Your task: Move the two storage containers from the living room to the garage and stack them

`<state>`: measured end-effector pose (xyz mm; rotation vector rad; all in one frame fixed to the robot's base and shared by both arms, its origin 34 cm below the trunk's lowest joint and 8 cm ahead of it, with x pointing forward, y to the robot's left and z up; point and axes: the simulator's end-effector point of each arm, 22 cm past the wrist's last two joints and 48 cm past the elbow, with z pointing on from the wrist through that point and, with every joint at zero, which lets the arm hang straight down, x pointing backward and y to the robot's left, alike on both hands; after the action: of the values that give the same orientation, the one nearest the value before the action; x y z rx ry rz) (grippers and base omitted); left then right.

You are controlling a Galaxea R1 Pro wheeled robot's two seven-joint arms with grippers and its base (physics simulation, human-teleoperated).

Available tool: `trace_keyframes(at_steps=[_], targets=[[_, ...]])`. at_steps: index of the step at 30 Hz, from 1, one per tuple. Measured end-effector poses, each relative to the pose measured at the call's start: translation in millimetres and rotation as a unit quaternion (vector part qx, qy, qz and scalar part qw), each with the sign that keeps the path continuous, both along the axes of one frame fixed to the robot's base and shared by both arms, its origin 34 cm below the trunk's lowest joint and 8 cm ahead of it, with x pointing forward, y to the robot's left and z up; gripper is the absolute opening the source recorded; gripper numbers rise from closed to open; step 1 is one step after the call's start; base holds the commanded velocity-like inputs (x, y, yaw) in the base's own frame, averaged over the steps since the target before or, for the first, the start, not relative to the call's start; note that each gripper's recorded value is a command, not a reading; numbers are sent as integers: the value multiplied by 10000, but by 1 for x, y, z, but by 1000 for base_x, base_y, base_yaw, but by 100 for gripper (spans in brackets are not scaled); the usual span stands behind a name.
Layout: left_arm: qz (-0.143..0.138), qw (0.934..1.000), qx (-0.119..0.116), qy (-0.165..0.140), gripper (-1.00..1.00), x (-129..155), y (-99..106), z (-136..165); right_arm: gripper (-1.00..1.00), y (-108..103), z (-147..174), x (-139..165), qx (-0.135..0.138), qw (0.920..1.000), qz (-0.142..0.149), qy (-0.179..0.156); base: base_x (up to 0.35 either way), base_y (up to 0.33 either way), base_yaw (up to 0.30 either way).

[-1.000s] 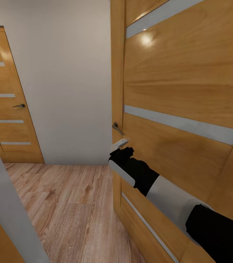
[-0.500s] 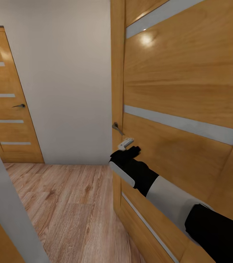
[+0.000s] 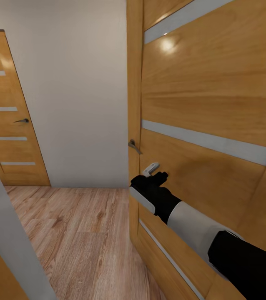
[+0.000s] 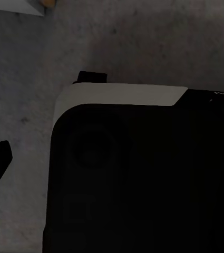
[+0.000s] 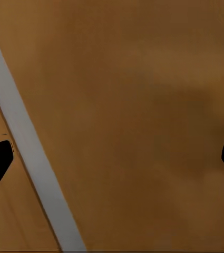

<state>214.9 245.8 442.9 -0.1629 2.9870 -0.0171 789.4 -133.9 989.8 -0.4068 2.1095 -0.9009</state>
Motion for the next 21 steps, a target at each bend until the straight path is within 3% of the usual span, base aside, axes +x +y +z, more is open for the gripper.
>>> trace_keyframes(at_steps=[15, 21], targets=[[1, 10000, 0, 1, 100, 0, 0, 0, 100, -15, -10, 1, -15, 9998, -198, 91, 0, 0, 0], [1, 10000, 1, 1, 100, 0, 0, 0, 100, -31, -12, 7, -25, 9991, -411, 70, 0, 0, 0]])
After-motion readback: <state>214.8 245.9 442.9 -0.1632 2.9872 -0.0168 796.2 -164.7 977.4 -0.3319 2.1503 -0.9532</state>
